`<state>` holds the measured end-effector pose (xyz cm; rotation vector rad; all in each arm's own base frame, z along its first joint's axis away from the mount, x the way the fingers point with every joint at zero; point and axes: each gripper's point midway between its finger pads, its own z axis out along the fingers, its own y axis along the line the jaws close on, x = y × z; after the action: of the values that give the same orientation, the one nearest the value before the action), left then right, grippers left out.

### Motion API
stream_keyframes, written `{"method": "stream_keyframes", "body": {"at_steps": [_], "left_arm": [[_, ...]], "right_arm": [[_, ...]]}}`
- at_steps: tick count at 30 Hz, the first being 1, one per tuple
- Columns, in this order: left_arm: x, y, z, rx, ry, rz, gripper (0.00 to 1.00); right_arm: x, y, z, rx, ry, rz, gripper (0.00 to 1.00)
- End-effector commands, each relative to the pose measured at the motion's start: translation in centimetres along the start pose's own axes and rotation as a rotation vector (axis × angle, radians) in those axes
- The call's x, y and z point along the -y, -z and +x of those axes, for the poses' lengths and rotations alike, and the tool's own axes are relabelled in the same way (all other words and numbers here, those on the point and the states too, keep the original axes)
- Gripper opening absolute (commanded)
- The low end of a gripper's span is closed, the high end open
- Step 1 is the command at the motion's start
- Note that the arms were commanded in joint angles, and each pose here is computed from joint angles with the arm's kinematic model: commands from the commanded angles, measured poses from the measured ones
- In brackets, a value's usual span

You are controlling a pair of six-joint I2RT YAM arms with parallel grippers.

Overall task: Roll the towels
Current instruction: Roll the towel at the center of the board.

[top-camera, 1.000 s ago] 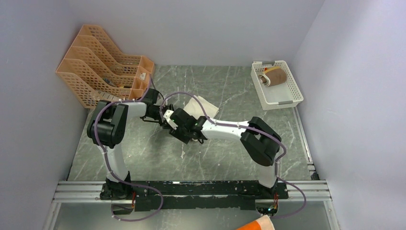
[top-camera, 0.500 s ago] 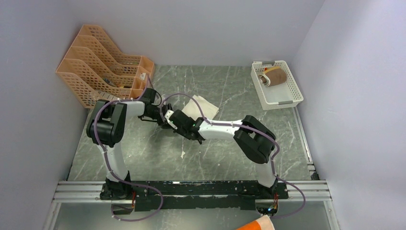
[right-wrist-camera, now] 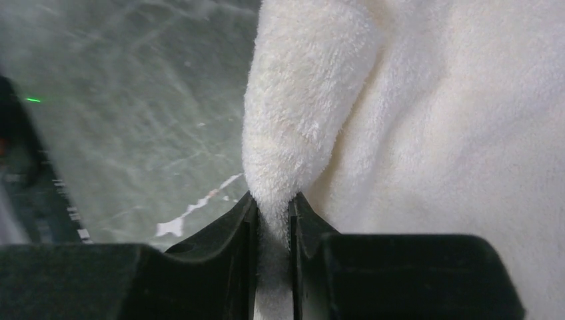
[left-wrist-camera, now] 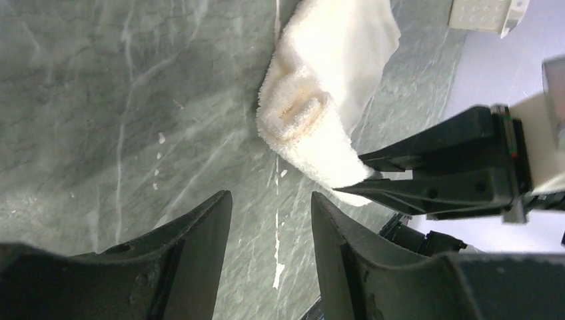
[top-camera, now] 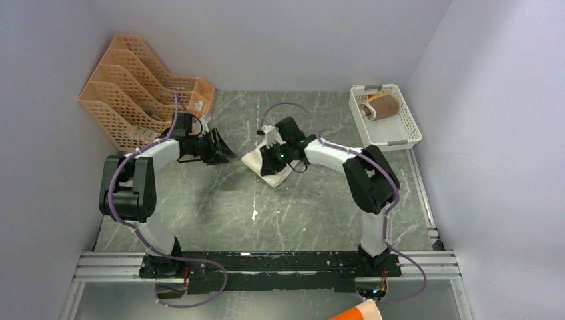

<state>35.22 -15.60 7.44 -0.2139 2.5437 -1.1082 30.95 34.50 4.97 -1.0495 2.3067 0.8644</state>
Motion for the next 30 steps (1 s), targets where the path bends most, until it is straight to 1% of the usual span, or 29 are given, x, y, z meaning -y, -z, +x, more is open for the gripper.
{"method": "stream_keyframes", "body": {"at_steps": [1,6,10,16,21,23,25,30], "left_arm": [[0.6,-0.1,0.2,0.011,-0.014,0.041,0.58],[1.2,-1.5,1.3,-0.03,-0.017,0.077,0.58],[2.1,-3.5,2.2,-0.062,-0.035,0.084,0.58],[2.8,-5.7,2.1,-0.078,-0.045,0.092,0.58],[2.6,-7.1,1.3,-0.083,-0.051,0.087,0.58],[2.4,-7.6,1.1,-0.088,-0.052,0.083,0.57],[2.1,-8.0,1.0,-0.094,-0.051,0.076,0.57],[0.9,-8.6,1.5,-0.121,-0.049,0.038,0.56]], "right_arm": [[-2.0,0.9,-1.8,0.046,-0.199,-0.296,0.19],[-0.6,0.1,-0.4,0.014,-0.371,-0.412,0.2],[0.5,-0.7,0.8,-0.021,-0.462,-0.421,0.22],[0.8,-1.7,2.3,-0.066,-0.514,-0.415,0.25],[0.9,-1.8,2.8,-0.076,-0.519,-0.408,0.26],[1.4,-1.9,2.9,-0.083,-0.513,-0.377,0.26],[2.4,-1.8,2.9,-0.094,-0.476,-0.301,0.31],[4.9,-0.4,2.7,-0.145,-0.3,0.011,0.55]]}}
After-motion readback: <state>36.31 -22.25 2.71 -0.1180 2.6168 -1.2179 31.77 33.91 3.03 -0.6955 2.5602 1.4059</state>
